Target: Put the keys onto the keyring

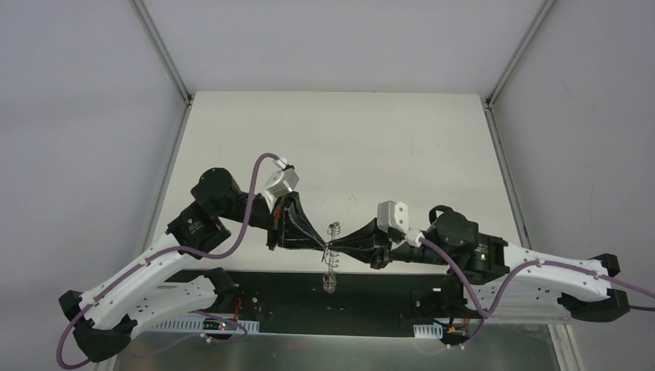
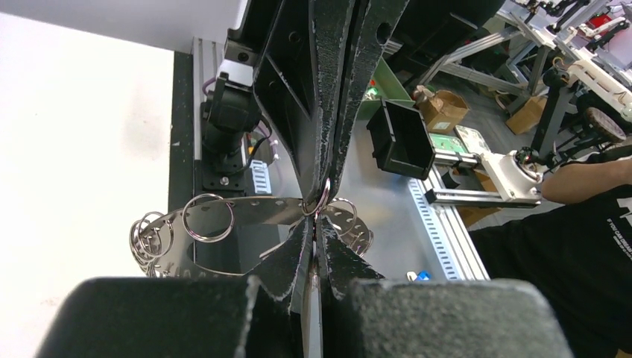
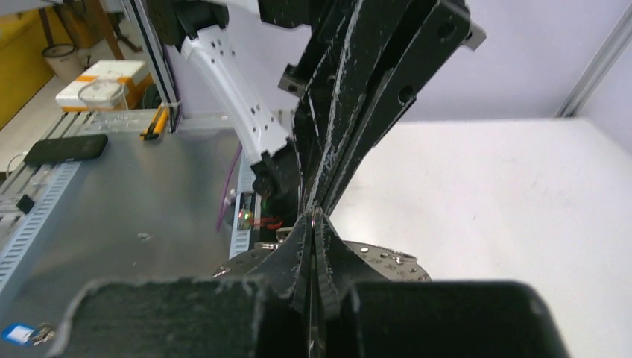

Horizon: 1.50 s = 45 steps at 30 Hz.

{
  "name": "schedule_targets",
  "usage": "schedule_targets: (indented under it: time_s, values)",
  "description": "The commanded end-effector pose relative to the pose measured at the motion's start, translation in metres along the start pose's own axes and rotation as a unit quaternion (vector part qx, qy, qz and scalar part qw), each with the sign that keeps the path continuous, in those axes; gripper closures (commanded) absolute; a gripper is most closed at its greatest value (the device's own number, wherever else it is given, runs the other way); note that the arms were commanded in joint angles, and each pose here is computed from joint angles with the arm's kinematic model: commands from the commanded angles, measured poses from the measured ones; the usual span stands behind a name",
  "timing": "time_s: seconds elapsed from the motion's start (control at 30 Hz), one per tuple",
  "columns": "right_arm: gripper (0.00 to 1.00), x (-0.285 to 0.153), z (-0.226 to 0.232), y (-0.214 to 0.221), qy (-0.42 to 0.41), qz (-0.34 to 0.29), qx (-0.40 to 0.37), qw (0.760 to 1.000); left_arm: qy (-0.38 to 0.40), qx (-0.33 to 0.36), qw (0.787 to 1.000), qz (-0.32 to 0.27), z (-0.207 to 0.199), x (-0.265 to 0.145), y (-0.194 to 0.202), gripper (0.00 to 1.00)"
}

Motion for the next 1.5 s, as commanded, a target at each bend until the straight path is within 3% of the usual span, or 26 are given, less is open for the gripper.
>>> schedule_targets:
  time_s: [0.0, 0.6, 0.97, 1.3, 1.47]
  values:
    - [1.00, 0.007, 0.008, -0.052, -0.022, -0.156, -0.070, 0.985, 0.012, 0.043, 0.998, -0.047, -0.002, 0.004, -0.022, 1.00]
    - [1.00, -0.005, 0.033, -0.069, -0.118, -0.330, -0.123, 0.928, 0.002, 0.088, 0.986, -0.142, -0.012, 0.001, -0.061, 1.00]
    - [1.00, -0.007, 0.035, -0.073, -0.128, -0.384, -0.130, 0.905, 0.003, 0.099, 0.980, -0.173, -0.017, -0.001, -0.076, 0.97]
    - [1.00, -0.007, 0.045, -0.090, -0.154, -0.460, -0.152, 0.861, 0.000, 0.113, 0.974, -0.197, -0.019, -0.001, -0.092, 0.98]
    - [1.00, -0.003, 0.052, -0.097, -0.169, -0.465, -0.177, 0.851, 0.005, 0.114, 0.973, -0.199, -0.019, 0.001, -0.098, 0.98]
Point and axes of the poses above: each gripper's point midway between its finger pads, its own x axis out along the fingers, its own z axis along the line the jaws close on, y = z × x, the point moved 5 cm from there along -x, back along the fingers, and after that the axes turned 14 degrees about x, right-handed, at the moved point
